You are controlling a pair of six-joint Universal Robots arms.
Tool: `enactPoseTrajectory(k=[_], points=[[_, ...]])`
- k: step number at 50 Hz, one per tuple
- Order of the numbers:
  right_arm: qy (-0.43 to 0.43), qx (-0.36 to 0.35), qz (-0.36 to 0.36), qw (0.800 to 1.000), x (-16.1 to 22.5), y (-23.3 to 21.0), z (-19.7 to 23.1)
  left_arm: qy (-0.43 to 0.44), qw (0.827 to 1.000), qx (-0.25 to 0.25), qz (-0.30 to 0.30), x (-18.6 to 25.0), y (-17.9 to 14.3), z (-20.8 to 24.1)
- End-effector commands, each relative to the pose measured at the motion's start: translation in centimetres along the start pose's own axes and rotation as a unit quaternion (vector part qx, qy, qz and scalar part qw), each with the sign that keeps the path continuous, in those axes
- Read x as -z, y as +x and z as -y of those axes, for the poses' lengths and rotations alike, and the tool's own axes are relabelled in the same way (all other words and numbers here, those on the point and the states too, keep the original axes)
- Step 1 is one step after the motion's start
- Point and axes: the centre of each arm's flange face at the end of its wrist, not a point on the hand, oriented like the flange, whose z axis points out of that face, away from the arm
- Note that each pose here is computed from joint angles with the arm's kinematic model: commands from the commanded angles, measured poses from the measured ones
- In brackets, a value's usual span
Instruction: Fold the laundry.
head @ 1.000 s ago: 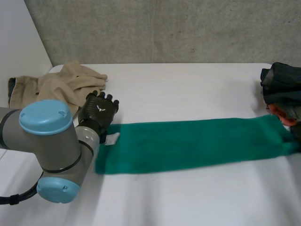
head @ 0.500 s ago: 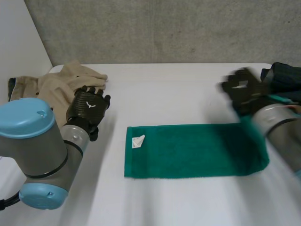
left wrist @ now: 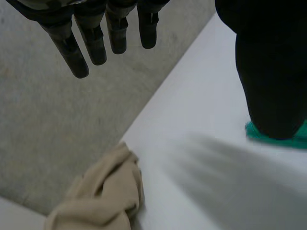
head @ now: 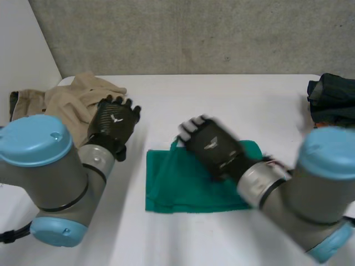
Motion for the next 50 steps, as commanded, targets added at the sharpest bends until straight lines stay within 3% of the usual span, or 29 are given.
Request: enactPoseTrajectory(k=[1,8,17,21,27,32,37,41,45,50], points=[[-0.103,-0.181,-0.061,0.976,3.2,4.9,-3.0,0.06,0.997,0.031,-0.049,0.4,3.8,3.3],[-0.191,-0.189,-0.067,0.961,5.6,5.0,-6.8,0.075,0.989,0.067,-0.105,0.6,8.0,4.0],[-0.24,-0.166,-0.068,0.954,5.8,4.3,-10.2,0.026,0.992,0.042,-0.117,-0.8,10.5,0.5],[-0.26,-0.168,-0.074,0.948,5.5,4.1,-12.0,-0.005,0.995,0.028,-0.091,-1.2,9.4,-0.9],[-0.259,-0.106,-0.121,0.953,4.7,6.1,-12.4,-0.045,0.997,0.023,-0.062,0.5,7.1,-1.6],[-0.219,-0.027,-0.14,0.965,3.0,6.9,-9.3,-0.041,0.997,0.029,-0.054,2.5,5.4,-0.8],[-0.105,0.069,-0.082,0.989,-0.1,2.0,-1.2,-0.041,0.998,0.036,-0.022,3.6,2.7,-0.3],[-0.037,0.123,-0.018,0.992,-1.3,-3.4,1.7,-0.048,0.998,0.042,0.004,4.1,0.7,-0.7],[0.002,0.166,0.059,0.984,-0.8,-8.8,2.5,-0.054,0.997,0.046,0.021,4.1,-0.6,-1.1],[-0.003,0.161,0.108,0.981,0.1,-11.4,1.3,-0.052,0.997,0.047,0.023,4.0,-0.7,-1.0]])
